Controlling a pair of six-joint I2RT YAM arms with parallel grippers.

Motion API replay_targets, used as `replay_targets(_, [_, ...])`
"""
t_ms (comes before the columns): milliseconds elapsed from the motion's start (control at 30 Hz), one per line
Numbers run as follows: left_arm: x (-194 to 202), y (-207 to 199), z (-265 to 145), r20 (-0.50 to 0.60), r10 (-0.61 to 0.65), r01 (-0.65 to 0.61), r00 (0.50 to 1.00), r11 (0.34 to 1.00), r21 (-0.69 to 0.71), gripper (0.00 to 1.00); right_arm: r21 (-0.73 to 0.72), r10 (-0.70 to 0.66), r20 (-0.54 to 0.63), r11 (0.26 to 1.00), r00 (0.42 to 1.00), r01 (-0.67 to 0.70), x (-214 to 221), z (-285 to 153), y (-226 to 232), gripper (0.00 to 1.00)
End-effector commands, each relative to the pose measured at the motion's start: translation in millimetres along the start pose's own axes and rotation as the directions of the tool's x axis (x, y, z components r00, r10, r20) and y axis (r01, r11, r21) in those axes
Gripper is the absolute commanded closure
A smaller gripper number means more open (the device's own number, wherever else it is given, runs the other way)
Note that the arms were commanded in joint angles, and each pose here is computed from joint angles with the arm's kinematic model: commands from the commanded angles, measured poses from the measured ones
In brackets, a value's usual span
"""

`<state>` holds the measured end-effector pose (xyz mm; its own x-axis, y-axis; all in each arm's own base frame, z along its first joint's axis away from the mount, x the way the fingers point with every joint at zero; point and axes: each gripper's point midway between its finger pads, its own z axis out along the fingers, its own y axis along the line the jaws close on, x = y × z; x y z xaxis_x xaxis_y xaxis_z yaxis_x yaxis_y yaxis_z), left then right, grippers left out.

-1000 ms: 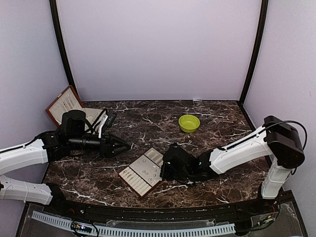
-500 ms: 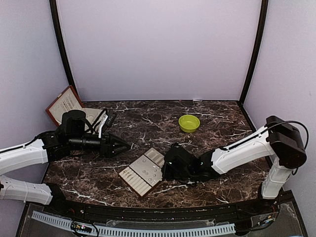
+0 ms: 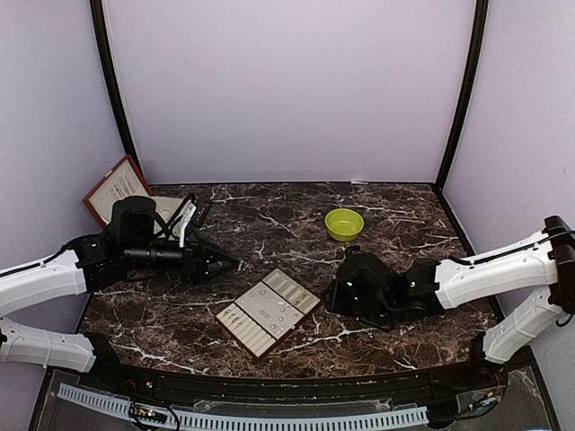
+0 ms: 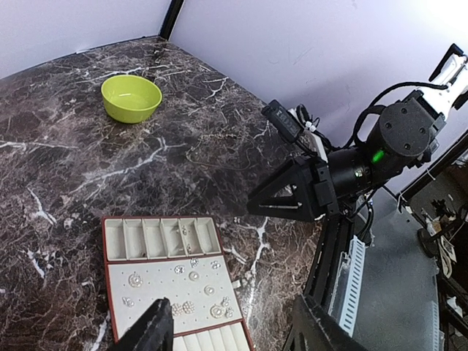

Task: Organize the mixed jewelry
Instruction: Pick up the earring from the center of the board.

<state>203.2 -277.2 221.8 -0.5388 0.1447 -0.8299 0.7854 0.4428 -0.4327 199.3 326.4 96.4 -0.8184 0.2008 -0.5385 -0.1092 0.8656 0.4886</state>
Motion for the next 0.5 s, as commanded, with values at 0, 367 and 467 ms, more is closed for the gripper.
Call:
replay_targets(0, [-24.9,-6.3,-1.2,0.02,0.055,-0.055,0.998,0.998,0.003,0.42,0.122,0.007,-0.01,0.993,1.0,-0.006,6.3,-4.7,-50.5,0.63])
replay_targets(367, [-56.1,5.2,6.9,0.039,0.147,-0.144,0.988,0.986,-0.081,0.43,0.169,0.007,-0.076,0.986,0.997,0.006,28.3,12.3,-71.7,0.78])
replay_targets(467, [-49.8,13.4,6.0,0.029,0.164,-0.159,0.986,0.98,-0.121,0.43,0.166,-0.009,-0.076,0.986,0.997,0.022,27.0,17.0,-67.0,0.78])
